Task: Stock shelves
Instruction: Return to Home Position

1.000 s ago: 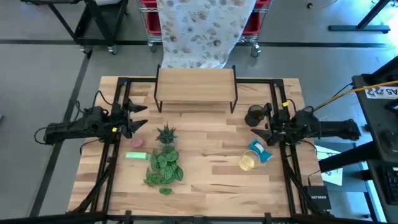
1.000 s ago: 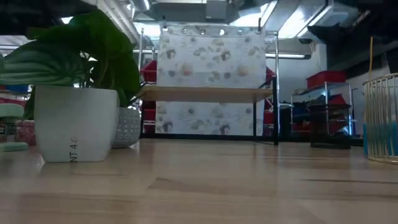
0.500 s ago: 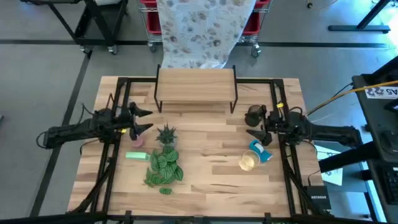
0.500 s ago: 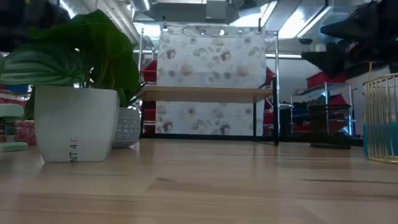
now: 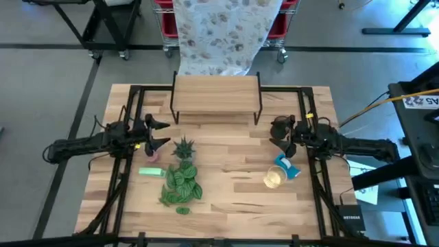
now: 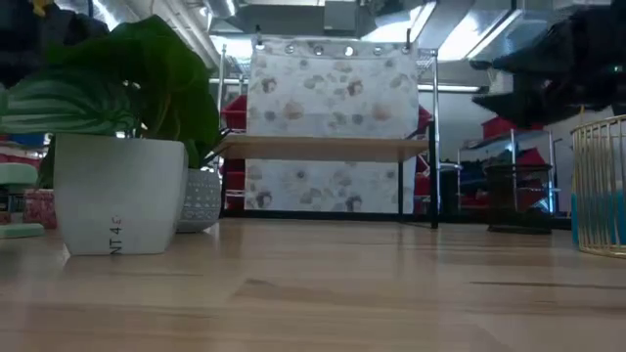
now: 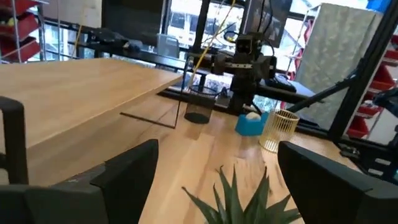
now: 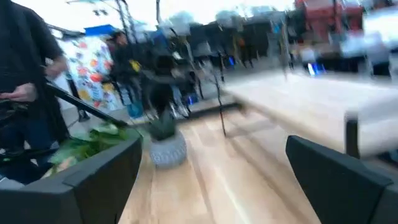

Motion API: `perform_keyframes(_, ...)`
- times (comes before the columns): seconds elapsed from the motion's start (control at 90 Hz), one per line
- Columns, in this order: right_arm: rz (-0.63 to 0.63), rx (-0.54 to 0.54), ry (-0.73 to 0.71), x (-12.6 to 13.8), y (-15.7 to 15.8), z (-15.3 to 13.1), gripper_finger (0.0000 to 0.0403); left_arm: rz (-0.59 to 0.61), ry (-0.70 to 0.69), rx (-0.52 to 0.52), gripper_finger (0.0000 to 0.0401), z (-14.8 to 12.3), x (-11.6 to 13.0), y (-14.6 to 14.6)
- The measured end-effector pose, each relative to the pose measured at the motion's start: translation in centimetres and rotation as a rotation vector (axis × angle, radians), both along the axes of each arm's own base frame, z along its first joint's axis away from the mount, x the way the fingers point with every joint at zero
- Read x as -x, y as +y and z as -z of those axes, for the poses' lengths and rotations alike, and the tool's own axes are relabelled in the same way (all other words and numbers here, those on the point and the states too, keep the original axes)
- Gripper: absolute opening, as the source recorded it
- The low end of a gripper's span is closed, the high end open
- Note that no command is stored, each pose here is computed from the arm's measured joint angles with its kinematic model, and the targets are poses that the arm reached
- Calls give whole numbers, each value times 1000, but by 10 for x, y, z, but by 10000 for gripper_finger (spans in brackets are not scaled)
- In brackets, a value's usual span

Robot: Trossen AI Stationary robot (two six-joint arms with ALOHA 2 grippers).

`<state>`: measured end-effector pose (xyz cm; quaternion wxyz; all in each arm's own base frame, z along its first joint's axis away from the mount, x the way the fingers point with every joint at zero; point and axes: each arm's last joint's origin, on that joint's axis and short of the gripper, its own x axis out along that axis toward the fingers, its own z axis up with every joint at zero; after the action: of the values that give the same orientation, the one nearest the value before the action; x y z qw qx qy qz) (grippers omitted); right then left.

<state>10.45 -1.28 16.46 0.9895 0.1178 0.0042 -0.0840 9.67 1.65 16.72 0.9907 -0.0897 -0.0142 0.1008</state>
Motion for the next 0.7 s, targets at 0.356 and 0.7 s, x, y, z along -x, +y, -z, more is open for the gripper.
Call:
perform_keyframes(0.356, -20, -5, 85, 0, 1, 8, 385, 1, -1, 5, 314, 0, 0, 0)
perform_keyframes(0.7, -21, -5, 86, 0, 1, 8, 385, 1, 0, 6, 314, 0, 0, 0)
